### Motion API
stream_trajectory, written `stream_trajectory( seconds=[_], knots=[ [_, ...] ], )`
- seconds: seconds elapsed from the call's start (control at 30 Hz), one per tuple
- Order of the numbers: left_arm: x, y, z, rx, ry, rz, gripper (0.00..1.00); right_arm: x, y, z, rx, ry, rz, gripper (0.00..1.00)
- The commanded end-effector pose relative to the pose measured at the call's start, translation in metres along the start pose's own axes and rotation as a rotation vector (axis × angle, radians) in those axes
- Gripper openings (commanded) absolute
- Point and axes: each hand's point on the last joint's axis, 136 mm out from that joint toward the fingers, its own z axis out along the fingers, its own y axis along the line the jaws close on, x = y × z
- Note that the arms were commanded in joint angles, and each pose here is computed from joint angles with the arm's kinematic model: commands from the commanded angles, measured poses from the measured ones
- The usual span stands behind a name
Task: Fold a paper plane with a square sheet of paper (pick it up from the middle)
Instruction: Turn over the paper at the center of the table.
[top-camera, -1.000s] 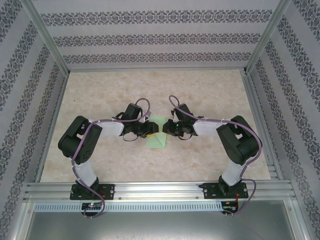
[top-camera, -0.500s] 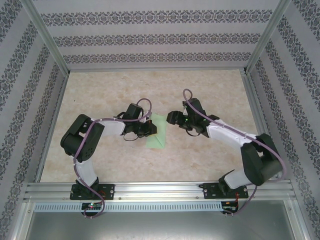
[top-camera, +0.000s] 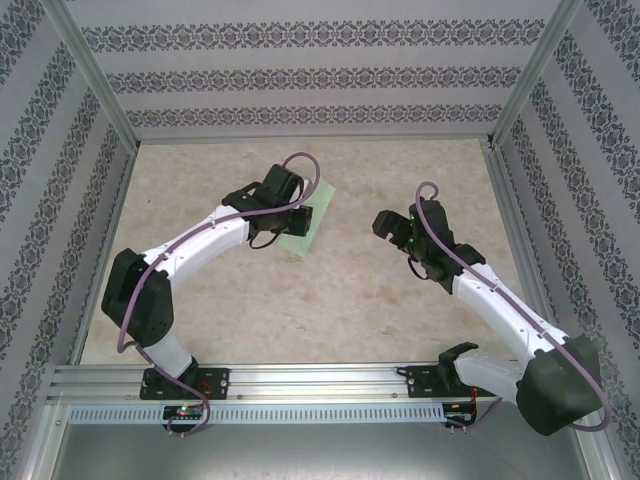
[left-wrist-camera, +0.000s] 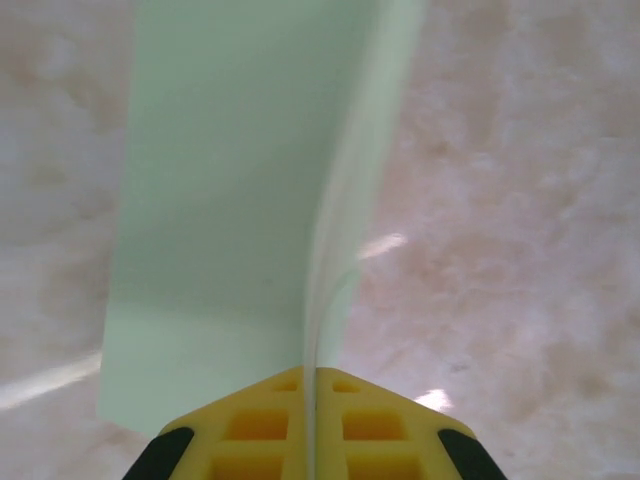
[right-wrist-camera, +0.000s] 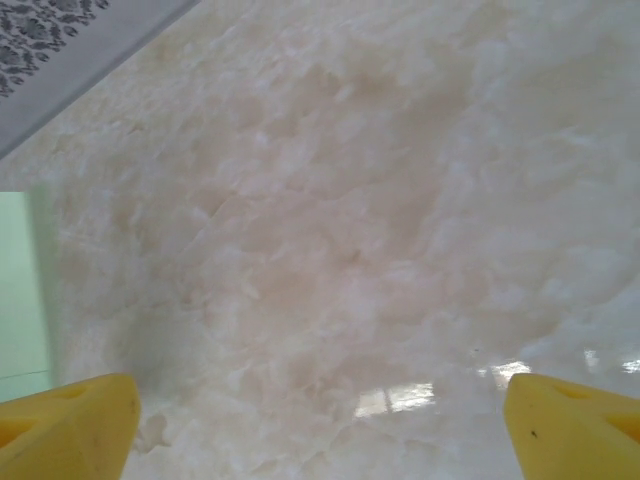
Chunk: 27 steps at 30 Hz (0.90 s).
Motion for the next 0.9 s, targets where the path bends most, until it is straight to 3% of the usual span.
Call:
stream_trajectory(
  seconds=[0.0, 0.13, 0.4, 0.57, 0.87],
  knots=[
    [0.015, 0.05, -0.014, -0.37, 0.093, 0.175, 0.05, 0.004, -0.016, -0.002, 0.04, -0.011, 0.005, 0.98],
    [-0.003, 0.065, -0.018, -0.621, 0.069, 0.278, 0.05, 0.005, -0.023, -0.003, 0.054, -0.024, -0.005, 0.98],
    [-0.001, 0.069, 0.02, -0.871, 0.126, 0.427, 0.05, -0.012, -0.043, -0.008, 0.149, -0.077, 0.017, 0.98],
    [0.016, 0.063, 0.056, -0.873, 0.165, 0.455, 0.05, -0.009, -0.066, -0.006, 0.222, -0.06, 0.059, 0.98],
    [0.055, 0.042, 0.114, -0.7, 0.276, 0.409, 0.05, -0.009, -0.084, -0.017, 0.256, -0.029, 0.095, 0.98]
  ],
)
